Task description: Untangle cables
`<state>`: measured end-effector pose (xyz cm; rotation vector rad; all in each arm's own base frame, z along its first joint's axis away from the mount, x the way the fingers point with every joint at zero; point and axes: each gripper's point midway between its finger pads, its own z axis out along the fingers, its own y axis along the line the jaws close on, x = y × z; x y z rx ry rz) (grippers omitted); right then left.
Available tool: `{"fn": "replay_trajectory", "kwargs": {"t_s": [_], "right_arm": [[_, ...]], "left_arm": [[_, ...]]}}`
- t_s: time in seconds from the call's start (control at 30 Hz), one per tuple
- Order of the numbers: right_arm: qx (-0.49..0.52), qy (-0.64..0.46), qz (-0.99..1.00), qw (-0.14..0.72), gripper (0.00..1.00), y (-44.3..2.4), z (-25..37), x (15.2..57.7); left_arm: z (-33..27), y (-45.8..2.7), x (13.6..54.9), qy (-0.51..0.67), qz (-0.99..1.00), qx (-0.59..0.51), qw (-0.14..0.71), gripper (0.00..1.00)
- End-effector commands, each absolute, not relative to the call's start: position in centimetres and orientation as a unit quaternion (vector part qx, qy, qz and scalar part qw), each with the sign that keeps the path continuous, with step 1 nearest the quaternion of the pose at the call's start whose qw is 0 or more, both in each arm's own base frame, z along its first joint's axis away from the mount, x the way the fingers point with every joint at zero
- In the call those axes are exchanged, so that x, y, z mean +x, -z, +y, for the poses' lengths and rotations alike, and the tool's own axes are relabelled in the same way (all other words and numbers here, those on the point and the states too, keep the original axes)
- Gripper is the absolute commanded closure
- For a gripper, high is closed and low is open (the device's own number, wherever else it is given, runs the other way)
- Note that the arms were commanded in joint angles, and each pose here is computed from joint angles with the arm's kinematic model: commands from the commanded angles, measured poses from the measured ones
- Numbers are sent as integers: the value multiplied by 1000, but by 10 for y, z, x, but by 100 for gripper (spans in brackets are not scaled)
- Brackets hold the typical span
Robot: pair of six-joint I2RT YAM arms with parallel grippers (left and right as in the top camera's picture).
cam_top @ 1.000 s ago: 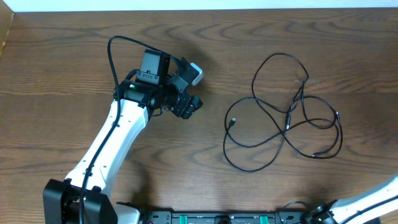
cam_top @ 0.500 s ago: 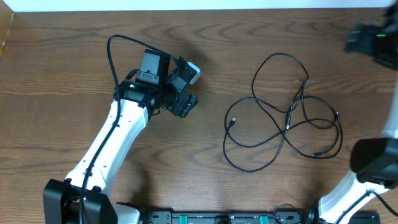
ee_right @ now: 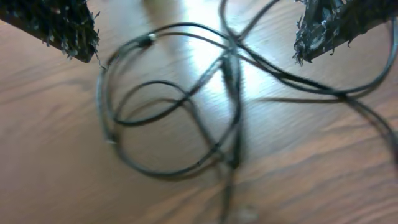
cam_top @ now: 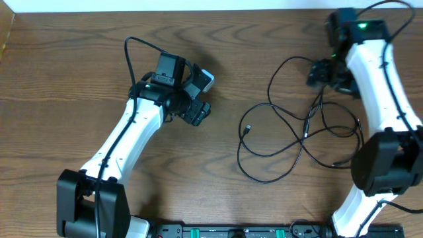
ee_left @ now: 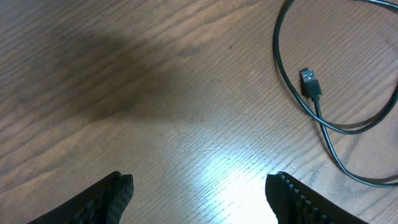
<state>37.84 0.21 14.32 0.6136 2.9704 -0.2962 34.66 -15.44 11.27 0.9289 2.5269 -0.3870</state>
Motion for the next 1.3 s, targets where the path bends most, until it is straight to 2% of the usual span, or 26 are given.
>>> {"fn": "replay_trajectory", "kwargs": {"t_s": [0.0, 0.2, 0.43, 0.9, 0.93, 0.97, 1.0, 1.2, 1.27], "right_arm": [[188, 101, 975, 55, 1, -136, 34, 376], [172, 101, 978, 67, 1, -134, 64, 374], [196, 131, 970, 66, 1, -128, 51, 369], [241, 126, 960, 65, 3, -56, 44, 361], [242, 123, 960, 68, 18, -52, 44, 361], [243, 122, 960, 70, 41, -50, 44, 362], [245, 121, 959, 71, 98, -49, 43, 362], [233, 106, 964, 72, 99, -54, 41, 367], [221, 92, 967, 90, 99, -73, 43, 376]], "left_arm": [[-153, -108, 345, 135, 909, 337, 204, 27], [-153, -108, 345, 135, 909, 337, 204, 27], [-153, -108, 345, 135, 909, 337, 204, 27], [-153, -107, 344, 135, 910, 336, 200, 27], [-153, -107, 344, 135, 910, 336, 200, 26], [-153, -107, 344, 135, 910, 336, 200, 27], [-153, -107, 344, 136, 910, 336, 200, 27], [-153, -107, 343, 137, 910, 337, 200, 27], [-153, -107, 343, 137, 910, 337, 200, 27]]}}
